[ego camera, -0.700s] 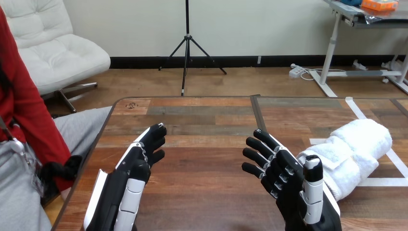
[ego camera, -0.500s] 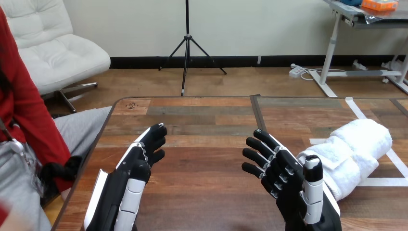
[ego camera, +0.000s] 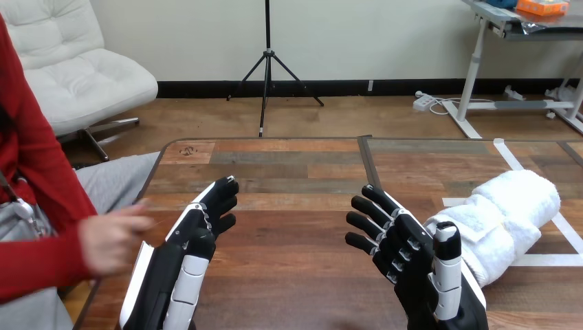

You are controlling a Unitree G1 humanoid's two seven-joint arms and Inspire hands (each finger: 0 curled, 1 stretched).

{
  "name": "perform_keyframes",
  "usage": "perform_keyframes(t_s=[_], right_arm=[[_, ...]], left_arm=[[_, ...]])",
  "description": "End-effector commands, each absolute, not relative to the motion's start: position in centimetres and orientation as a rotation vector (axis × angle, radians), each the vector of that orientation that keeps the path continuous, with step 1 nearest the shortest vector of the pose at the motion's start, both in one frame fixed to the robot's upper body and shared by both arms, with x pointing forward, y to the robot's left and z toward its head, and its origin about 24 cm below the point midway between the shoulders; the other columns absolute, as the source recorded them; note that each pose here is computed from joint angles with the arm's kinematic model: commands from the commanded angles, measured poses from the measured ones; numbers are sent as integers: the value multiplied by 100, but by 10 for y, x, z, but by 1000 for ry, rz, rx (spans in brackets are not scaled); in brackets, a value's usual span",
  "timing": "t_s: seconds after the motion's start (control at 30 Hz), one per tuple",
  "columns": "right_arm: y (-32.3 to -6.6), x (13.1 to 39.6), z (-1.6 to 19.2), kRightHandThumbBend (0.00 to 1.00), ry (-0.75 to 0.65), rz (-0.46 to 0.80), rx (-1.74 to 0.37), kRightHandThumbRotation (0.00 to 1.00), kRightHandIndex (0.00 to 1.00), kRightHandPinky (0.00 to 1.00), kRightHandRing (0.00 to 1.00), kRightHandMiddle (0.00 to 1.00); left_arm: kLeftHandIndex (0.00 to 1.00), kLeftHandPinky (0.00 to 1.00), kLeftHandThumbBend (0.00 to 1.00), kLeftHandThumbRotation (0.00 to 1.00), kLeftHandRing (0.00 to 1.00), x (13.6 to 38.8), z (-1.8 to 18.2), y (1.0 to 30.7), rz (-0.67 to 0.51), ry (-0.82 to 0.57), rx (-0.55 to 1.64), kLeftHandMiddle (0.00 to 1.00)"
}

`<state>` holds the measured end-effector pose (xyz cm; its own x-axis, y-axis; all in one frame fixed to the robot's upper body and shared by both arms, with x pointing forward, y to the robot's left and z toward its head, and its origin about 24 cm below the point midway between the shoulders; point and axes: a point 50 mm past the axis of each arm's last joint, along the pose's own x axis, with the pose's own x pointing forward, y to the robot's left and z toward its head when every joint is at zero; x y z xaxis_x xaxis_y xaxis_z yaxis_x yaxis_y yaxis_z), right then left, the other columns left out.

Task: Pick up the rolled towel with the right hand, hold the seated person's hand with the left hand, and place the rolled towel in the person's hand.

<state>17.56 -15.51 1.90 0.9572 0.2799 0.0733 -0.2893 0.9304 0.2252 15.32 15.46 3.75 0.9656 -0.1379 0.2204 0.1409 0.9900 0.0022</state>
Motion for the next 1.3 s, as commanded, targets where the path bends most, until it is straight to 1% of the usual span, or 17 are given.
perform_keyframes(t_s=[0.0, 0.2, 0.37, 0.67, 1.0, 1.27], right_arm=[[-155, 188, 38, 100, -136, 306, 227, 99, 90, 85, 89, 90], [-157, 190, 38, 100, -140, 326, 200, 100, 90, 85, 89, 90], [-160, 195, 40, 100, -149, 345, 157, 100, 91, 88, 90, 90], [-168, 215, 51, 100, -207, 368, 75, 100, 89, 89, 88, 89], [-185, 246, 75, 100, -291, 381, -87, 98, 90, 86, 89, 90], [-197, 264, 94, 100, -331, 369, -240, 100, 91, 85, 89, 90]], left_arm=[[86, 87, 75, 99, 91, 166, 59, 153, -131, -338, -21, 89], [86, 88, 75, 99, 91, 166, 58, 152, -134, -339, -25, 90], [86, 88, 75, 99, 91, 167, 58, 152, -134, -340, -27, 90], [86, 88, 75, 99, 91, 168, 59, 151, -142, -336, -30, 90], [86, 88, 77, 99, 91, 169, 59, 150, -141, -339, -22, 90], [86, 88, 77, 100, 92, 169, 59, 149, -145, -344, -31, 90]])
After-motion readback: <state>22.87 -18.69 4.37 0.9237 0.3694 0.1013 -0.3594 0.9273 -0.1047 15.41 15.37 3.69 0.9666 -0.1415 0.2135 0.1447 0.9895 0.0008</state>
